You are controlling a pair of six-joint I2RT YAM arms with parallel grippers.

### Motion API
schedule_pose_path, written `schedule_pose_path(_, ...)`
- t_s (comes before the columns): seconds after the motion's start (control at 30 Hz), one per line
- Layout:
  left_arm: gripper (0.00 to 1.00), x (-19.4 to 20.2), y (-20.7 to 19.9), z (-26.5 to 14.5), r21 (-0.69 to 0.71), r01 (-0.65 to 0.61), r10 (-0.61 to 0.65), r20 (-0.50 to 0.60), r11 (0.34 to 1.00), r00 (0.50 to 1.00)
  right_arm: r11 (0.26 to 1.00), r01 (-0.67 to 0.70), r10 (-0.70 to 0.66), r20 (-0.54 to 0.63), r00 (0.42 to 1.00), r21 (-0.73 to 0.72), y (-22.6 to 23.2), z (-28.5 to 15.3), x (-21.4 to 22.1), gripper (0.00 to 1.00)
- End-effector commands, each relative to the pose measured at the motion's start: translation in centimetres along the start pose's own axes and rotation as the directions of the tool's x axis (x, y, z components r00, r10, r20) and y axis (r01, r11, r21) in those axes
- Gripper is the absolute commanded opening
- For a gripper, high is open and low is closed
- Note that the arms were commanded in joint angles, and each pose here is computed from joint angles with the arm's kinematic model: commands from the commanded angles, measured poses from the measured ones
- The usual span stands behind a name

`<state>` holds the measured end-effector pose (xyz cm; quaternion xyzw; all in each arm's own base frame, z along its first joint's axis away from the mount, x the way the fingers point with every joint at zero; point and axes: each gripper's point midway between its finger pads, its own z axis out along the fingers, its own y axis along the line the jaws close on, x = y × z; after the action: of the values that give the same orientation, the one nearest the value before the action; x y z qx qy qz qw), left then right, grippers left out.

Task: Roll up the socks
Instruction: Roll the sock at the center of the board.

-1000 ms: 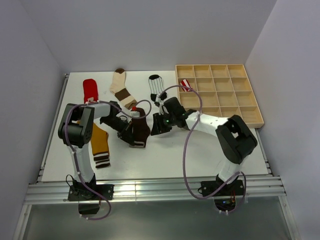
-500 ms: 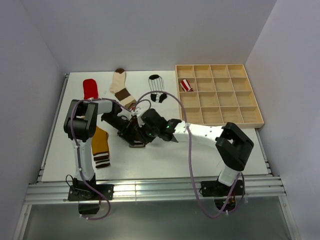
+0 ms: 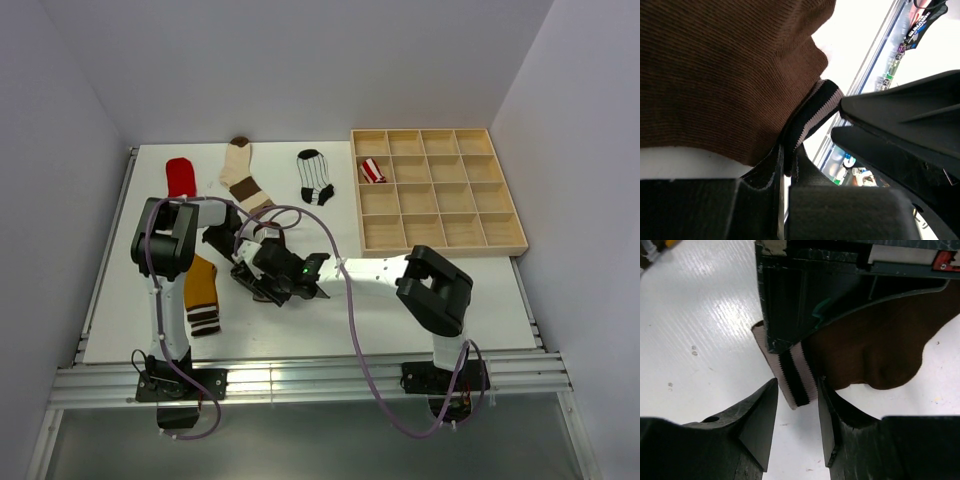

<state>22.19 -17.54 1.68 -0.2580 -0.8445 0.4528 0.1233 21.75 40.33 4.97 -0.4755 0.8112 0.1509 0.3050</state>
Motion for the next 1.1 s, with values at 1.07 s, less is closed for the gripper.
schedule_pose_path(1.07,0.00,0.8,3.7,0.2,-0.113,-0.036,0.025,-0.095,0.993,0.995,0.997,0.068,-0.069,-0.018,0.997,-0.024,2.3,2.0,1.4,0.45)
